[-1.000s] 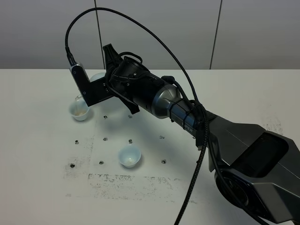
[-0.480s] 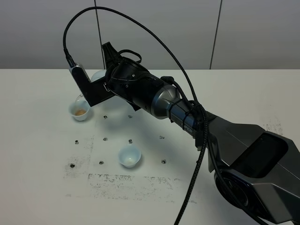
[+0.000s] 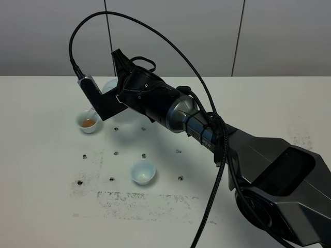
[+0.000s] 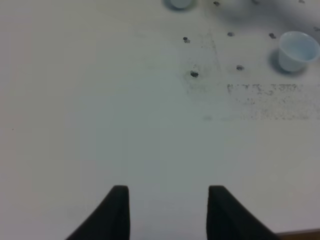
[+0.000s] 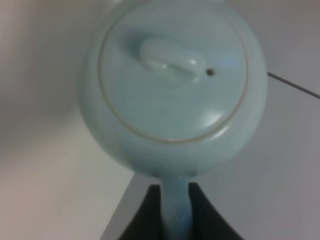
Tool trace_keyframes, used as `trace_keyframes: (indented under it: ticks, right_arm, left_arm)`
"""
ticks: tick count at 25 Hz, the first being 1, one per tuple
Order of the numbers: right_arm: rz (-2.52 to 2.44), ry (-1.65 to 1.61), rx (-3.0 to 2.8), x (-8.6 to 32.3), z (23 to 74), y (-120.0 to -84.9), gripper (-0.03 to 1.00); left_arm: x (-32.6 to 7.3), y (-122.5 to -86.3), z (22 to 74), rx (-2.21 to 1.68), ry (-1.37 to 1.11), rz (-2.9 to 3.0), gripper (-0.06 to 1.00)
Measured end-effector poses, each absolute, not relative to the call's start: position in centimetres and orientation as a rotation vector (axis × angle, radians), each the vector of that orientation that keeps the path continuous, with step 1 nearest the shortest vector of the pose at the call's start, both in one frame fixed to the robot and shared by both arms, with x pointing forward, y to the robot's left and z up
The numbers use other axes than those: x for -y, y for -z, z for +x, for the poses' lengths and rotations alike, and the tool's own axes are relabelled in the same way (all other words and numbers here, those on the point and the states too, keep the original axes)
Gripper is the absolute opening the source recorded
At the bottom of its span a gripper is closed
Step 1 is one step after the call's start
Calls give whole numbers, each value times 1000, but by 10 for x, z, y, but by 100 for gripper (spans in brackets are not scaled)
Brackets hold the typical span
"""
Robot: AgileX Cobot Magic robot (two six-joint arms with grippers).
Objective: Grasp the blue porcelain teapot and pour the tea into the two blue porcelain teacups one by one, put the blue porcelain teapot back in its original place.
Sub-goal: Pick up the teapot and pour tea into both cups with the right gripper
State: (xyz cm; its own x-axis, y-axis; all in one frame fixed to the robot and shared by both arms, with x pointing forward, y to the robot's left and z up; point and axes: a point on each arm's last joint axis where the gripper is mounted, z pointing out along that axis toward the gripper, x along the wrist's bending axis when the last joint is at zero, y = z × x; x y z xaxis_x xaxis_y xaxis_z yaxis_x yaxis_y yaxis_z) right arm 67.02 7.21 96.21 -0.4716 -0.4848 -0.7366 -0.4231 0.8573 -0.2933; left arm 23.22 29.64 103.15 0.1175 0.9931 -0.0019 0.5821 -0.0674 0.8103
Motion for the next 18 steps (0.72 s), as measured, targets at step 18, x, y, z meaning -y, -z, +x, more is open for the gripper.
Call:
trace_keyframes:
  ticks: [18]
  right_arm:
    - [-689,127,-2110,-71,672,-959,6]
  left_arm:
    - [-296,-1031,232,-1540,-785,1731,43]
